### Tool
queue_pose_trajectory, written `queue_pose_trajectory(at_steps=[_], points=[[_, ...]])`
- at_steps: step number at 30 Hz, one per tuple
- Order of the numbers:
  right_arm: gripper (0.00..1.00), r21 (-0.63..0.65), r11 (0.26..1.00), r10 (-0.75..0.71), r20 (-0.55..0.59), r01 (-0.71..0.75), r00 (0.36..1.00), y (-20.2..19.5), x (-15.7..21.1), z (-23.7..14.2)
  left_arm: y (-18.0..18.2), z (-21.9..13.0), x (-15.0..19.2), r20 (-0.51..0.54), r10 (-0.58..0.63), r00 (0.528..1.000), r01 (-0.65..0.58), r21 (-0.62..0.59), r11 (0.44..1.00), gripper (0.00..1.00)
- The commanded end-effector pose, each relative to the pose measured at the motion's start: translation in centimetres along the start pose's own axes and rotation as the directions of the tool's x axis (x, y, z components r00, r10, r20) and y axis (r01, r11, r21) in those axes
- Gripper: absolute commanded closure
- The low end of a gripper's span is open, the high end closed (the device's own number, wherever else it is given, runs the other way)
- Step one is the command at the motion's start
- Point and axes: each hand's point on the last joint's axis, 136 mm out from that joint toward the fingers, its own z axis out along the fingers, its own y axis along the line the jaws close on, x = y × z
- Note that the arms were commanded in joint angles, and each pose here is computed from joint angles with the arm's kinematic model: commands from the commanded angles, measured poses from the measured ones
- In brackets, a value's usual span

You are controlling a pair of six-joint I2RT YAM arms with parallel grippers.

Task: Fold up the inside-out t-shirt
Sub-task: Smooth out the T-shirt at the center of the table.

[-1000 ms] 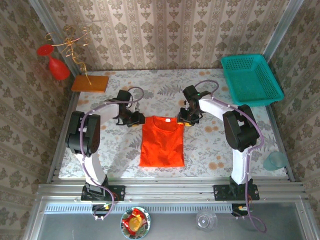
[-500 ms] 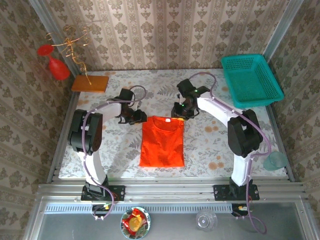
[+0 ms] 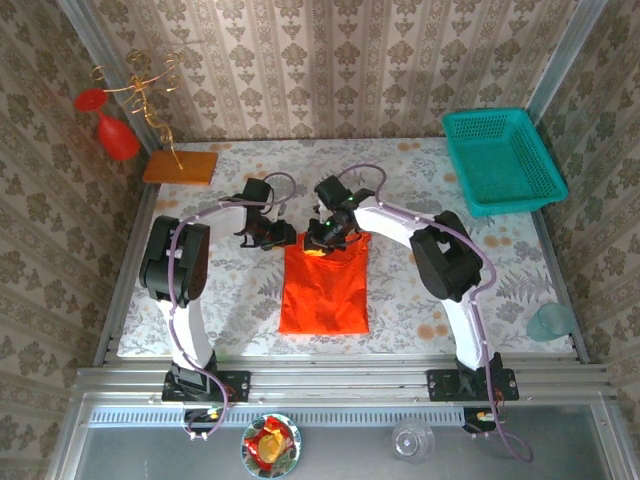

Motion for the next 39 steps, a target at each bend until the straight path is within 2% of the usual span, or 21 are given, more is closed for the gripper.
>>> queue_pose_trajectory(at_steps=[1, 6, 9, 15, 30, 39], points=[[0.89, -0.072, 0.997, 0.02, -0.002, -0.02, 1.0, 1.6, -1.2, 0.8, -0.6, 0.2, 0.1, 0.009, -0.012, 1.0, 0.011, 0.042, 0.999, 0.63], [0.97, 0.14, 0.984, 0.111, 0.013, -0.111, 0.994, -4.1, -1.2, 1.7, -0.6, 0.8, 0.8, -0.024, -0.019, 1.0, 0.02, 0.048, 0.999, 0.63], [0.99, 0.171, 0.974, 0.147, 0.004, -0.145, 0.989, -6.1, -1.0, 2.1, -0.9, 1.1, 1.4, -0.039, -0.016, 0.999, 0.018, 0.052, 0.999, 0.63], [0.99, 0.16, 0.974, 0.165, -0.005, -0.163, 0.986, -7.0, -0.7, 2.5, -2.4, 1.5, 2.1, -0.045, 0.01, 0.999, -0.007, 0.072, 0.997, 0.66], [0.99, 0.121, 0.981, 0.157, -0.01, -0.154, 0.988, -6.1, -0.8, 2.3, -4.0, 2.4, 2.2, -0.064, 0.038, 0.997, -0.034, 0.065, 0.997, 0.68], [0.99, 0.116, 0.981, 0.156, -0.012, -0.153, 0.988, -6.0, -0.7, 2.3, -4.0, 2.0, 1.6, -0.045, 0.044, 0.998, -0.042, 0.053, 0.998, 0.86]])
